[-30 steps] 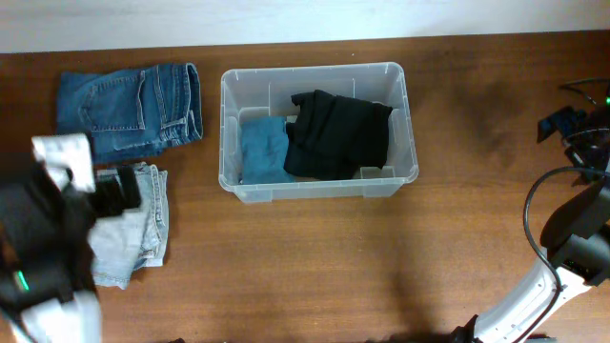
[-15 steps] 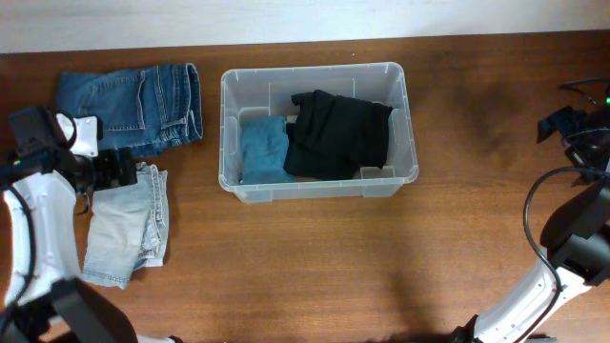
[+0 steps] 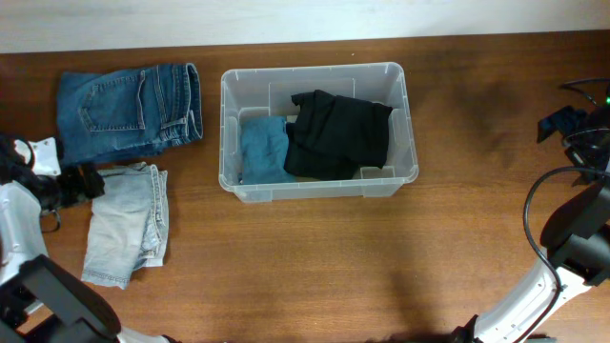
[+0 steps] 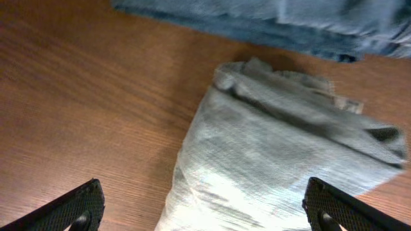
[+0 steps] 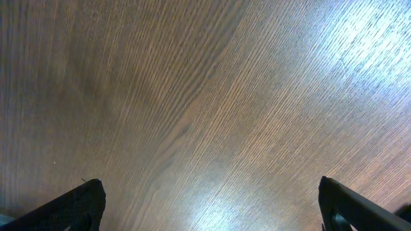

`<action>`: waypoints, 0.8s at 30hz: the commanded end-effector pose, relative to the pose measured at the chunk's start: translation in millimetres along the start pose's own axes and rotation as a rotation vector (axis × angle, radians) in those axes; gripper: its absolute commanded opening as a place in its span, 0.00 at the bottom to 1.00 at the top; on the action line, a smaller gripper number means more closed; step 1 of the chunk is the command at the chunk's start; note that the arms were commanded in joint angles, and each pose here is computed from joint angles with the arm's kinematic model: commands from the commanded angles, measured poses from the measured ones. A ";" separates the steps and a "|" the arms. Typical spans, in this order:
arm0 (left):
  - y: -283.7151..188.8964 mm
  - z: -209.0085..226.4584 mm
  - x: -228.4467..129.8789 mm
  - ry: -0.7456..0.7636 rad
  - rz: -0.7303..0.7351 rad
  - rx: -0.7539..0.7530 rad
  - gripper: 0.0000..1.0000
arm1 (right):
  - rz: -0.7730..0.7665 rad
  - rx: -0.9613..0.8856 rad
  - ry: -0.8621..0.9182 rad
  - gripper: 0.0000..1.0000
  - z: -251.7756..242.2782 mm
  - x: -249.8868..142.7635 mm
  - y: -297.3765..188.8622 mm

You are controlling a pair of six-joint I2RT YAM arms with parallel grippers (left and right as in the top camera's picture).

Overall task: Pack container
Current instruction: 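Move the left gripper over the light grey denim on the left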

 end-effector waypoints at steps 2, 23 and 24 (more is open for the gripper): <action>15.8 3.3 -2.3 -0.028 0.036 -0.027 0.99 | -0.022 -0.002 0.010 0.99 -2.7 -0.3 -6.6; 72.4 -23.8 -42.9 -0.125 0.251 -0.327 0.99 | -0.022 -0.002 0.009 0.98 -2.7 -0.2 -6.6; 72.0 -25.8 -41.7 -0.129 0.242 -0.348 0.99 | -0.022 -0.002 0.009 0.98 -2.7 -0.2 -6.6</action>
Point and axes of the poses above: each gripper's point midway between its finger pads, its own y axis out along the fingers, its own z axis along the line the jaws close on, x = y × z, the point moved 7 cm from there along -y, back along the fingers, and after that the axes turned 6 degrees about y, right-handed, at the moved point
